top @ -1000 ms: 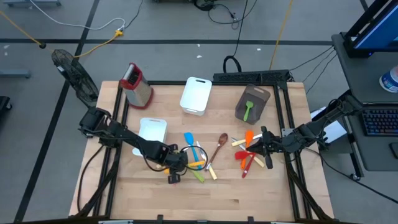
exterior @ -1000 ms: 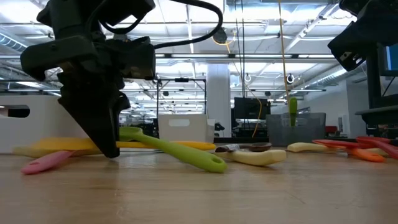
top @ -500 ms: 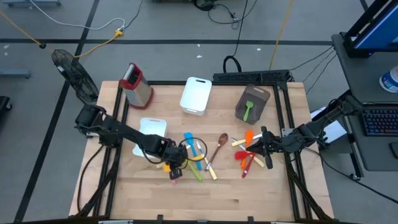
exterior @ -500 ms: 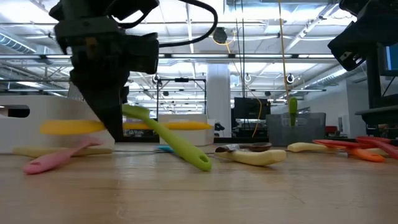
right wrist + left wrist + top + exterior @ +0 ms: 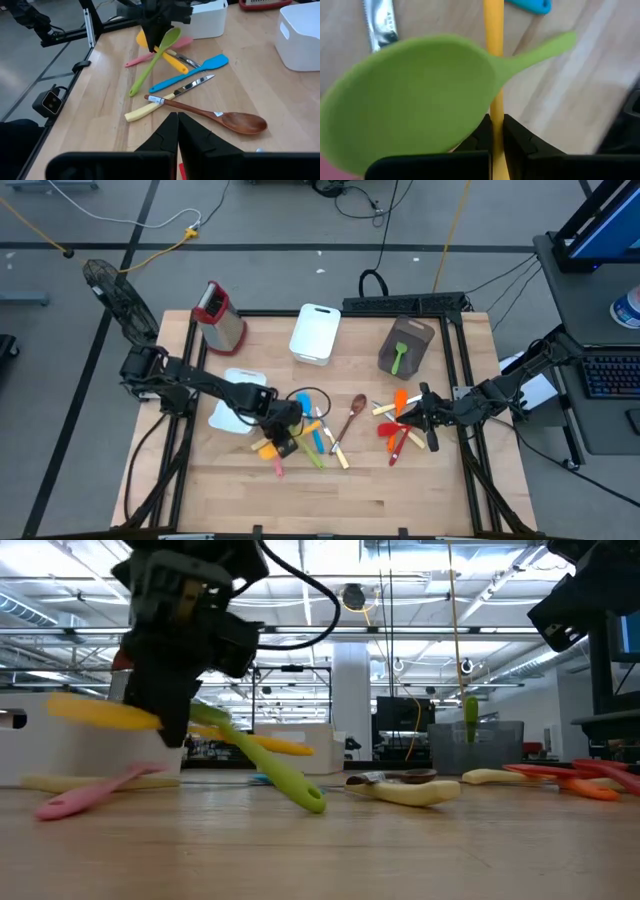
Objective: Pick & Place Kitchen Items
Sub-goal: Put the yellow spatula into the black bin
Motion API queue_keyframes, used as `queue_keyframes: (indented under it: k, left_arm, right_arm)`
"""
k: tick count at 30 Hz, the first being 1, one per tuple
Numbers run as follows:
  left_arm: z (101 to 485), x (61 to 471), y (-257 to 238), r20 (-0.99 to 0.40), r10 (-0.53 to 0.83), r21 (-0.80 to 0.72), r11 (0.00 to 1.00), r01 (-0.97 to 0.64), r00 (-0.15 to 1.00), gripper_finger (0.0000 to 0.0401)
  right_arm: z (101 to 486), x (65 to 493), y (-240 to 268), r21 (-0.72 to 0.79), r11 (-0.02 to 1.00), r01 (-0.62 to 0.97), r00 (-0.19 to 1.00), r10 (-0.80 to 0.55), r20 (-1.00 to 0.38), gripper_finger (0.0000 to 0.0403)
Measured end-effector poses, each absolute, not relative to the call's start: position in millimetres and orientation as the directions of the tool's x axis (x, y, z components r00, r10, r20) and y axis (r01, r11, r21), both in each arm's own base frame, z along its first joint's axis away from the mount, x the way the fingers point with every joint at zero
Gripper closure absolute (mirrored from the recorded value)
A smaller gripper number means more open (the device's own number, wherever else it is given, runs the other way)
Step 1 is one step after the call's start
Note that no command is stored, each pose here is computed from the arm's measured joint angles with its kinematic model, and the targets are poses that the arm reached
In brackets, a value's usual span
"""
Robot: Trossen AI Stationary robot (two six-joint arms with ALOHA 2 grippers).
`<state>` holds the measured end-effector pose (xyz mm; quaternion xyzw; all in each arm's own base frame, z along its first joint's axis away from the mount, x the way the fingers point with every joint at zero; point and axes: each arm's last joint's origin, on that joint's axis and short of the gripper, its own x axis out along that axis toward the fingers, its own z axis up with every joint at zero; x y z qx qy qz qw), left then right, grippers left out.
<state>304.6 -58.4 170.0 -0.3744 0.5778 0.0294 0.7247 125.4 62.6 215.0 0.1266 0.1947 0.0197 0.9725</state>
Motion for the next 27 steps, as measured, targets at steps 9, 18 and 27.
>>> queue_keyframes:
  k: [9,18,27]
  left_arm:
    - [207.7,329.7,-38.7,-0.737,-0.534,-0.673,0.528,-0.517,0.415,0.0392]
    - [233.6,338.1,-19.6,-0.747,-0.497,-0.662,0.493,-0.564,0.442,0.0393]
    - [248.0,344.7,-11.6,-0.731,-0.473,-0.682,0.520,-0.514,0.492,0.0393]
  right_arm:
    - [214.9,125.4,62.7,0.224,0.975,-0.004,0.923,0.089,-0.375,0.0399]
    - [214.8,125.3,62.6,0.200,0.980,-0.014,0.922,0.090,-0.376,0.0399]
    - [215.3,125.5,62.7,0.172,0.985,-0.027,0.924,0.090,-0.371,0.0399]
